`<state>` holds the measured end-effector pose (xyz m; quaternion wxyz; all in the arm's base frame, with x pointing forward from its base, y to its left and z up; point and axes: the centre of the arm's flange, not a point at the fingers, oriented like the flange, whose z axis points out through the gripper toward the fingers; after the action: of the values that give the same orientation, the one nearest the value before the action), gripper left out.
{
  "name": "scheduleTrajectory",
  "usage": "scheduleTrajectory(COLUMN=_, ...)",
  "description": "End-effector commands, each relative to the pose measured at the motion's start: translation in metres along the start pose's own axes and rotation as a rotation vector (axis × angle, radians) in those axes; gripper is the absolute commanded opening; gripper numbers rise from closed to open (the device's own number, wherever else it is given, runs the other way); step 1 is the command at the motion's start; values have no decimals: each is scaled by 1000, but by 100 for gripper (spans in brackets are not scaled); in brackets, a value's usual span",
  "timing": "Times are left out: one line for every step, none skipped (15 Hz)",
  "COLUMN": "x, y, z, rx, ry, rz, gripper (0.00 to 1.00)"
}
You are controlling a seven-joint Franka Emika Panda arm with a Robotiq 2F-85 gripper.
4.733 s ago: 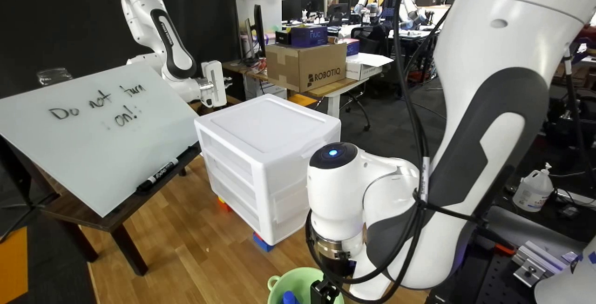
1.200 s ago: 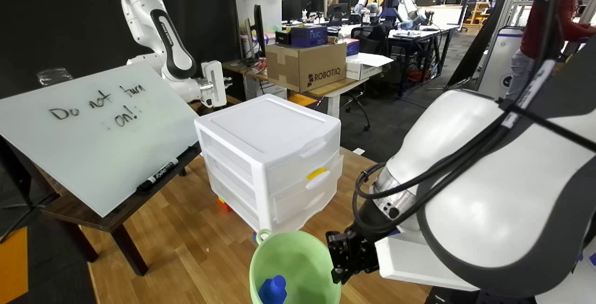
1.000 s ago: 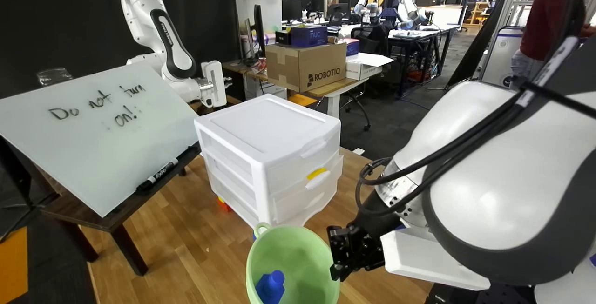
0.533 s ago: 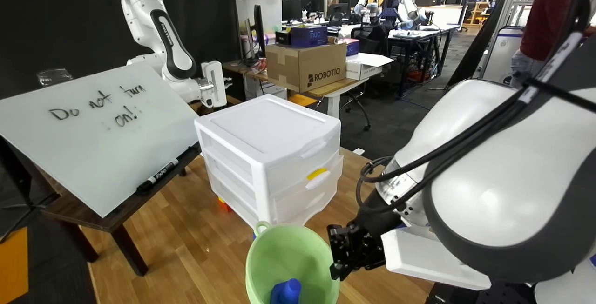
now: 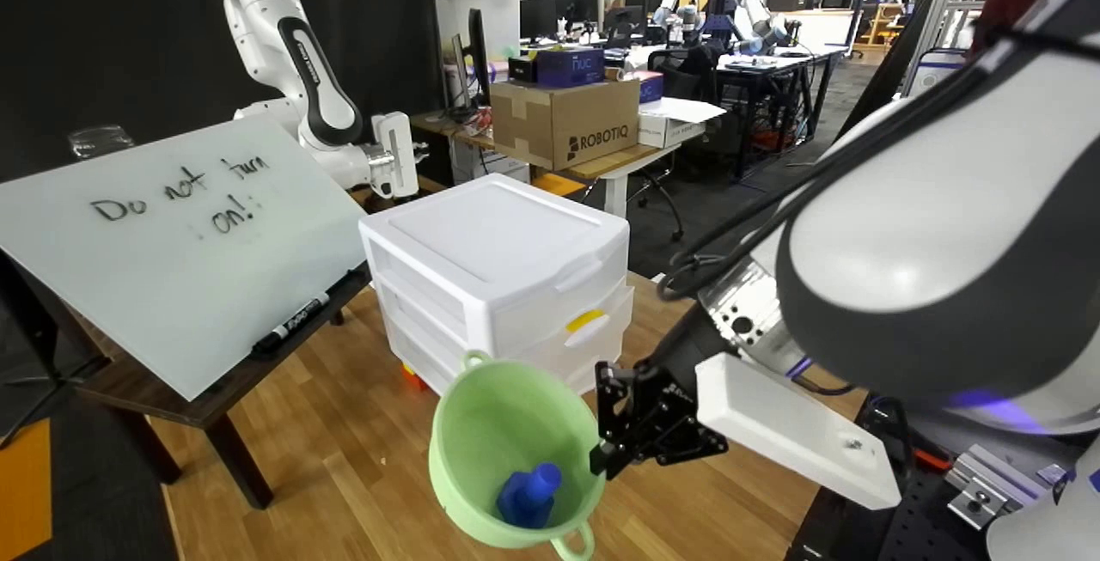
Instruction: Move the green bowl to the right
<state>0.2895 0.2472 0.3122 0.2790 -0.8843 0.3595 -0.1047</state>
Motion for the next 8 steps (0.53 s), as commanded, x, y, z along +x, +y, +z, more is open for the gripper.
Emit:
scheduleTrajectory(x=3, y=29, z=-8, rx=161, ry=-1, rz=112, gripper=2)
scheduleTrajectory(x=2, y=33, z=-15, rx=192, ry=-3, rz=143, gripper=2)
scheduleTrajectory(x=2, y=38, z=-20, rx=215, ry=-7, rz=168, gripper=2)
scheduleTrajectory(x=2, y=44, z=-25, rx=231, ry=-10, rz=187, gripper=2)
scheduleTrajectory(x=3, y=50, z=-27, rx=241, ry=-12, rz=202, gripper=2)
scheduleTrajectory(x=2, y=54, z=-28, rx=251, ry=-17, rz=211, gripper=2)
scheduleTrajectory(x=2, y=56, z=-28, rx=262, ry=-25, rz=217, gripper=2)
scheduleTrajectory(x=2, y=57, z=-26, rx=265, ry=-32, rz=216, gripper=2)
